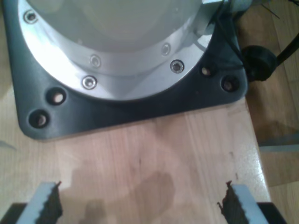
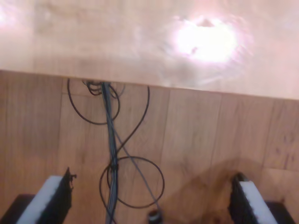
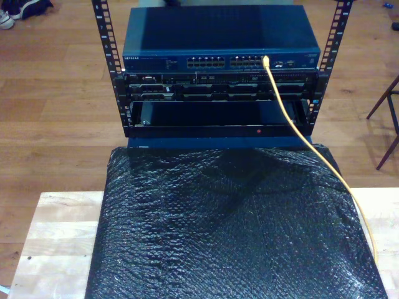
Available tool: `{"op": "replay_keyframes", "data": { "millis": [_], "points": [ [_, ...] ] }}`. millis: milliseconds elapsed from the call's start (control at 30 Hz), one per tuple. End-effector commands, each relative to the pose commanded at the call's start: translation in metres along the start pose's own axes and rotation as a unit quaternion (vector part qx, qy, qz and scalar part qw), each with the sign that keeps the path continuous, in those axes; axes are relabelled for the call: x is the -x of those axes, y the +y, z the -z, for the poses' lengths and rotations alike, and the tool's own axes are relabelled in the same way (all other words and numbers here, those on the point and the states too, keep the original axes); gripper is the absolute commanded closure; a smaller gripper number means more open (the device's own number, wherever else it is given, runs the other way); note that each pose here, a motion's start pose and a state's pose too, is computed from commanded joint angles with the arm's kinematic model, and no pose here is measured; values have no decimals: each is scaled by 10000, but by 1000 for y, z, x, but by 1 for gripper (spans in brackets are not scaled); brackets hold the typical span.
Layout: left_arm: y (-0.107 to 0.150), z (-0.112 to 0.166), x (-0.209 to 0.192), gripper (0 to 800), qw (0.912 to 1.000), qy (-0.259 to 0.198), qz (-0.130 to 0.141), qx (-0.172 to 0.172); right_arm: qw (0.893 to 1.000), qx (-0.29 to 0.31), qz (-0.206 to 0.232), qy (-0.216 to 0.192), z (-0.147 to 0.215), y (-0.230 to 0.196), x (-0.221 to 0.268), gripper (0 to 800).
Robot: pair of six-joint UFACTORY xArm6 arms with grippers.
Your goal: Grab the cable and plug it in
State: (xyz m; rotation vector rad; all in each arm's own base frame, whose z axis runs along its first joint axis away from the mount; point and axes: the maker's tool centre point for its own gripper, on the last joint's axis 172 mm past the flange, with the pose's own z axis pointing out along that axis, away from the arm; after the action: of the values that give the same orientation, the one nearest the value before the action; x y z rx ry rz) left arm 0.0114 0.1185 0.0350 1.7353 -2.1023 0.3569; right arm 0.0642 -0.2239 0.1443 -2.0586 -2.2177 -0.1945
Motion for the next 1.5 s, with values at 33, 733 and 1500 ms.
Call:
{"op": "replay_keyframes", "data": {
  "millis": [33,733,1500],
  "points": [
    [0,0,0,0,10000,0,-7,3,10000,1,6,52,-6,-3,-5,2],
    [0,0,0,0,10000,0,-7,3,9993,89,-263,236,-84,-33,-41,2],
    [0,0,0,0,10000,0,-7,3,9986,208,-464,140,-124,-49,-49,1]
  ]
}}
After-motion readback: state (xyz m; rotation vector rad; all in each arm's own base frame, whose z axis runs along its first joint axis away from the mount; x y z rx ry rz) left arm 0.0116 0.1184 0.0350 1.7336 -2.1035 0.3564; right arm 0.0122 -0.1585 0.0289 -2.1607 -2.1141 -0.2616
